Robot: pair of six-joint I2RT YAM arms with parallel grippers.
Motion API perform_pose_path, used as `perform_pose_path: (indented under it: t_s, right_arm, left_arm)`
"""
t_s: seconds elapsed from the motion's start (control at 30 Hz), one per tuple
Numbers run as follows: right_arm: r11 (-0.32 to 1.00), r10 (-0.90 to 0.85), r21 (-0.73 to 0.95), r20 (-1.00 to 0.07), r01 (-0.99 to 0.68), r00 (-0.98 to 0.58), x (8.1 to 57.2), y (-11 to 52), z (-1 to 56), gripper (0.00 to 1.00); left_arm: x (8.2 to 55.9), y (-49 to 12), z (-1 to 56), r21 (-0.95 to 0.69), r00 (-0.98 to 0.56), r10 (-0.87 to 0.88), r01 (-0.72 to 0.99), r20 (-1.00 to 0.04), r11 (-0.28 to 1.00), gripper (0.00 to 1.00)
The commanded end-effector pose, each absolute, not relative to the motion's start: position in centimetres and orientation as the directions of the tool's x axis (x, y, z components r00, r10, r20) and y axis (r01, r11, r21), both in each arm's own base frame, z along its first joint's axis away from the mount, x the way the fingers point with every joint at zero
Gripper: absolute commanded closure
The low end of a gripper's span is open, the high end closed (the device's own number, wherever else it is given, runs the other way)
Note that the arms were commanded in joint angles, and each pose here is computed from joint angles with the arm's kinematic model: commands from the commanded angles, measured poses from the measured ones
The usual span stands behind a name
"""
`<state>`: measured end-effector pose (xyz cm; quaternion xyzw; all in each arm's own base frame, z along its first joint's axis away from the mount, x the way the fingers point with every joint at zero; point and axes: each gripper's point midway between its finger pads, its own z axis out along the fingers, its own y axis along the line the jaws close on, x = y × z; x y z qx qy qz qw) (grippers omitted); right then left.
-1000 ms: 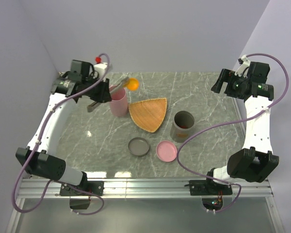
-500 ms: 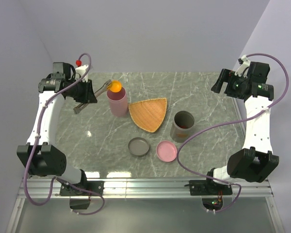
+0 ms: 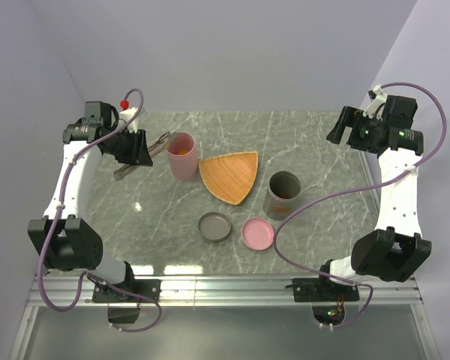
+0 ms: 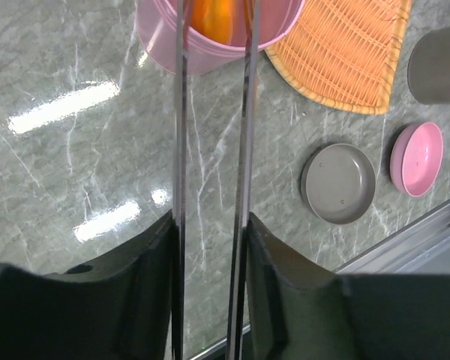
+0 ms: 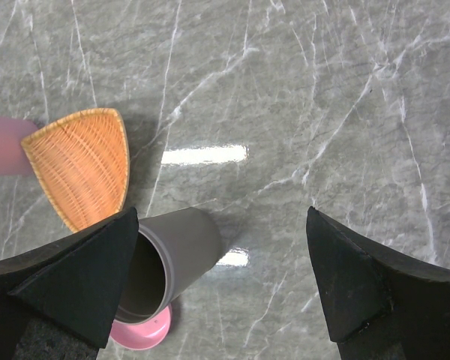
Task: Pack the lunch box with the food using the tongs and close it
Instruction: Place the fake food in the packing box.
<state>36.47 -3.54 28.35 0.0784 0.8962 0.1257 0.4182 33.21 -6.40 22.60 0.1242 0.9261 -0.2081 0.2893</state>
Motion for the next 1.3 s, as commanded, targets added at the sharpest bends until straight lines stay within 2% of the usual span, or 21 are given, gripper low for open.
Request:
perform_pose_path:
  t_s: [0.0, 0.1, 0.23, 0.43, 0.53, 0.67, 0.73, 0.87, 1.03, 1.27]
  right_arm:
    - [0.961, 0.234, 0.274, -0.758, 0.028, -0.609, 36.4, -3.9, 29.7, 0.00]
    - [0.961, 0.233, 0.274, -0.759, 0.026, -0.609, 36.5, -3.8, 29.7, 0.00]
    - [0.961, 0.234, 0.274, -0.758, 0.028, -0.609, 36.4, -3.8, 29.7, 0.00]
    - [0.960, 0.235, 0.279, -0.758, 0.024, -0.608, 36.5, -3.8, 29.7, 0.00]
    - [0.960, 0.235, 0.280, -0.757, 0.021, -0.610, 36.5, -3.7, 29.7, 0.00]
    - [0.959, 0.237, 0.284, -0.754, 0.021, -0.612, 36.6, -3.6, 29.6, 0.00]
    - [0.958, 0.238, 0.284, -0.756, 0.022, -0.610, 36.6, -3.7, 29.8, 0.00]
    - [0.960, 0.235, 0.278, -0.758, 0.025, -0.608, 36.6, -3.8, 29.8, 0.00]
    - [0.960, 0.236, 0.279, -0.754, 0.028, -0.613, 36.5, -3.8, 29.5, 0.00]
    - [0.961, 0.235, 0.274, -0.750, 0.034, -0.618, 36.6, -4.0, 29.1, 0.00]
  left_arm:
    - [33.8, -6.8, 24.6, -0.303, -0.759, 0.129, 0.401, -0.639, 0.864, 0.55]
    - [33.8, -7.0, 24.9, -0.313, -0.761, 0.131, 0.410, -0.636, 0.857, 0.54]
    - [33.9, -7.3, 26.8, -0.284, -0.705, 0.157, 0.465, -0.692, 0.838, 0.60]
    - [31.8, -8.7, 28.9, -0.231, -0.593, 0.309, 0.662, -0.744, 0.713, 0.59]
    - [31.0, -9.0, 28.4, -0.157, -0.506, 0.406, 0.751, -0.761, 0.642, 0.59]
    - [31.5, -9.2, 27.8, 0.094, -0.284, 0.538, 0.816, -0.794, 0.570, 0.57]
    - [31.7, -9.5, 26.7, 0.148, -0.240, 0.575, 0.824, -0.782, 0.546, 0.57]
    - [31.7, -11.9, 26.1, 0.253, -0.074, 0.637, 0.878, -0.767, 0.407, 0.53]
    - [32.1, -15.1, 23.3, 0.249, -0.051, 0.665, 0.903, -0.745, 0.349, 0.52]
    - [34.5, -17.3, 17.8, 0.175, -0.137, 0.649, 0.903, -0.749, 0.393, 0.50]
